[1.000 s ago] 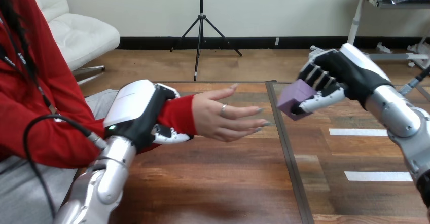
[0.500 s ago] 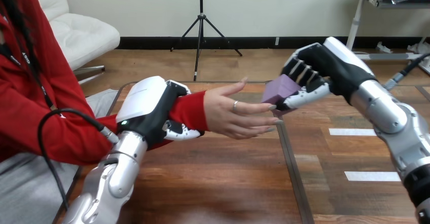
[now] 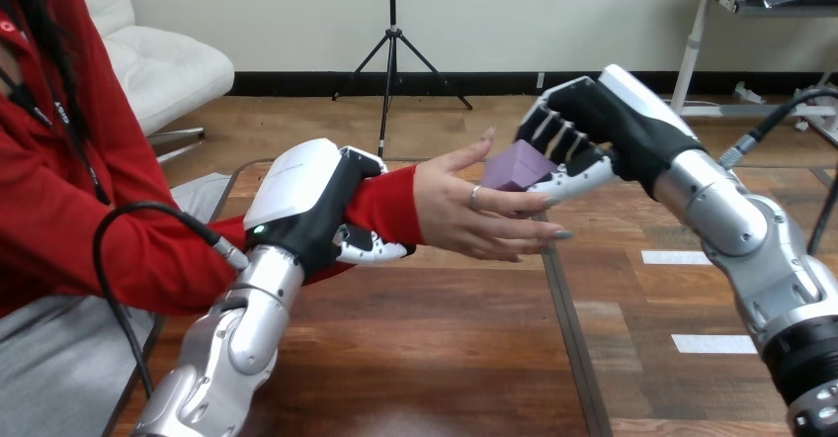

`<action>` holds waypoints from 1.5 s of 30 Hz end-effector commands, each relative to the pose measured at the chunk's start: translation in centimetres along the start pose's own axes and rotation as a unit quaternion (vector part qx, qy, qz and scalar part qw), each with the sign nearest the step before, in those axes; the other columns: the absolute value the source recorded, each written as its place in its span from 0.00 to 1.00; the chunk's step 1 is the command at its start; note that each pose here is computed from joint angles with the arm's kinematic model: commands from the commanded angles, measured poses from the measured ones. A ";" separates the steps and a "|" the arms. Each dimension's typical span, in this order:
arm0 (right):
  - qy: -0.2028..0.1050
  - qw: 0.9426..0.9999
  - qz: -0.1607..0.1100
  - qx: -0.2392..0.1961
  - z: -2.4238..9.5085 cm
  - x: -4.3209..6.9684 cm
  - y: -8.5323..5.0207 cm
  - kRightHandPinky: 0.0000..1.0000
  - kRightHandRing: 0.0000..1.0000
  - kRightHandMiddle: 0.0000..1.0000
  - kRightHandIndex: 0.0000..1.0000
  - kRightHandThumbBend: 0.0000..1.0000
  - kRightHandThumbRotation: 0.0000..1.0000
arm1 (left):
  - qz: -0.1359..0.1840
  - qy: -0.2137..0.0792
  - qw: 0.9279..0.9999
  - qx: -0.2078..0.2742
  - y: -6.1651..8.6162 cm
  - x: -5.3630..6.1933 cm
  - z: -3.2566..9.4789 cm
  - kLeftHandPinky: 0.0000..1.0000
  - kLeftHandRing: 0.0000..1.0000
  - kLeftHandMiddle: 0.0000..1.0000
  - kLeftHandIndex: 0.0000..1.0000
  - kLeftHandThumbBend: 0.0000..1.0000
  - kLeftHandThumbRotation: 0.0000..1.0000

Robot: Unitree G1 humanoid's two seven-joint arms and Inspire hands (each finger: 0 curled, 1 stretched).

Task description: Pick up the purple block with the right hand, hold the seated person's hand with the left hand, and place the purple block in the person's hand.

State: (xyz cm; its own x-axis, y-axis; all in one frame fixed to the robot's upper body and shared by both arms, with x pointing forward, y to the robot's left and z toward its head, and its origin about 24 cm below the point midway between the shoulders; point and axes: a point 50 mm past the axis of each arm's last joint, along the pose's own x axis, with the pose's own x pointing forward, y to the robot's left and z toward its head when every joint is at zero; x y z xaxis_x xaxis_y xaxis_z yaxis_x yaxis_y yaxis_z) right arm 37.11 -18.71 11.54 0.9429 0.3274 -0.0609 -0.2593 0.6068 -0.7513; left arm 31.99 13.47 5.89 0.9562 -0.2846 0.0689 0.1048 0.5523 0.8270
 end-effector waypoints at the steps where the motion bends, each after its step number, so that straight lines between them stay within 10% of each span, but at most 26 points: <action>1: -0.110 0.993 -0.049 -0.001 6.1 0.8 -2.8 0.35 0.40 0.44 0.45 0.75 0.00 | 0.131 -0.201 0.970 -0.028 6.7 5.1 11.0 0.20 0.25 0.34 0.36 0.58 0.00; 45: -0.143 0.989 -0.022 -0.001 7.5 0.4 -1.6 0.33 0.39 0.44 0.45 0.75 0.00 | 0.152 -0.224 0.962 -0.038 7.1 6.0 12.0 0.22 0.27 0.35 0.35 0.59 0.00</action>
State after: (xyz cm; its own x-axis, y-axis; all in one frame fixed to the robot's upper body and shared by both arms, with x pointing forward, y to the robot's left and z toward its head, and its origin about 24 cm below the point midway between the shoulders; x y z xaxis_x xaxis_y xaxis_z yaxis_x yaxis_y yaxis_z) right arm 36.34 -17.16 11.26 0.9175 0.3876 -0.0894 -0.3240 0.5979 -0.7332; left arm 32.61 12.72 5.33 0.9583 -0.2830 0.0399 0.1314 0.5604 0.8177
